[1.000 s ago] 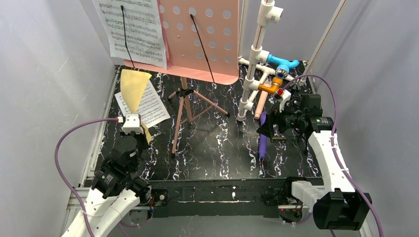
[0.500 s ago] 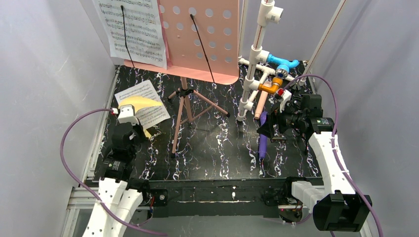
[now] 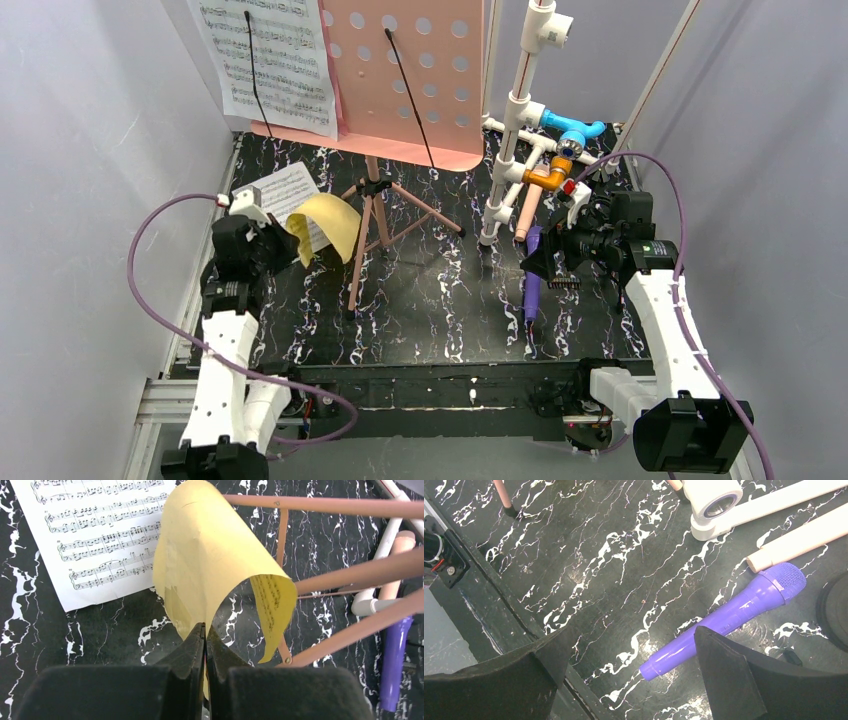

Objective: Pack up the instrument practice props
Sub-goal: Place the sheet music at the center of the board.

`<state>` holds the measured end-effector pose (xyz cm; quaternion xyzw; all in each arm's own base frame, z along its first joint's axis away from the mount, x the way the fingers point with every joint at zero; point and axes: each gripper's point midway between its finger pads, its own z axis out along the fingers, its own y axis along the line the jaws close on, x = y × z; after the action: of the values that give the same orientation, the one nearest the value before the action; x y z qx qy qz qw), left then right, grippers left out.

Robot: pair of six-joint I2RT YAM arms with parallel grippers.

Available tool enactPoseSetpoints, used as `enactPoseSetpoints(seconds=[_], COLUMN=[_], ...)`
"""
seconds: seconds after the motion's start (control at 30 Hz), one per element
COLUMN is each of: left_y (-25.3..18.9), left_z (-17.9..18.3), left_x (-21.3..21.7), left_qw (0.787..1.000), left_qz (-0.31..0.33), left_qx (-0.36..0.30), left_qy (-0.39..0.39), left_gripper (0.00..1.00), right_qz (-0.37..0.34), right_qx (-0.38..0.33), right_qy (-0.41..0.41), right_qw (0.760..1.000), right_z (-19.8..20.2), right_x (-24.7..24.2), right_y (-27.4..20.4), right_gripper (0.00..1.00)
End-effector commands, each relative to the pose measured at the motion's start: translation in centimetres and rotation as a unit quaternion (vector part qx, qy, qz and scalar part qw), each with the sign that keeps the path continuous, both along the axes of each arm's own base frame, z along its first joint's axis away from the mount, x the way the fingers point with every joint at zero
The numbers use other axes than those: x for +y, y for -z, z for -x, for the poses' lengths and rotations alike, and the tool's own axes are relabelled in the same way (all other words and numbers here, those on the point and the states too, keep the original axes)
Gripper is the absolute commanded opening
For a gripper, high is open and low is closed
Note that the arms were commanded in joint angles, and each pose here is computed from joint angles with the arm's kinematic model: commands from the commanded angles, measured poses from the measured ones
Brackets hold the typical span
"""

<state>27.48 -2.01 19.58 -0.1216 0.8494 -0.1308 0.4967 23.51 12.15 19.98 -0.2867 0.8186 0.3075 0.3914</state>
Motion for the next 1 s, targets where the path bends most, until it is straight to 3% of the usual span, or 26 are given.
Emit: enactPoseSetpoints(seconds=[0.0, 0.23, 0.37, 0.97], left_y=[-1.7, -1.1, 0.4, 7.9], left_z=[-2.1, -5.3, -7.0, -6.0], left_x=[-0.1, 2.3, 3.7, 7.7], left_qw=[0.997, 0.972, 0.96, 0.951], left_qz=[0.071, 0.229, 0.272, 0.232], left_qx=[-0.006, 0.045, 0.071, 0.199], left_qy=[0.009, -0.002, -0.006, -0.053], left_gripper=[0.0, 0.0, 0.0, 0.0], right_qz=[-0.007, -0.008, -0.008, -0.012], right_qx=[-0.02, -0.024, -0.027, -0.031], right_qy=[-0.008, -0.01, -0.011, -0.015], right_qw=[1.0, 1.0, 1.0, 0.999], right_z=[0.1, 0.2, 0.3, 0.4], right_x=[0.1, 0.2, 0.2, 0.3], right_y=[-0.6, -0.8, -0.9, -1.1], right_gripper=[1.0, 1.0, 1.0, 1.0])
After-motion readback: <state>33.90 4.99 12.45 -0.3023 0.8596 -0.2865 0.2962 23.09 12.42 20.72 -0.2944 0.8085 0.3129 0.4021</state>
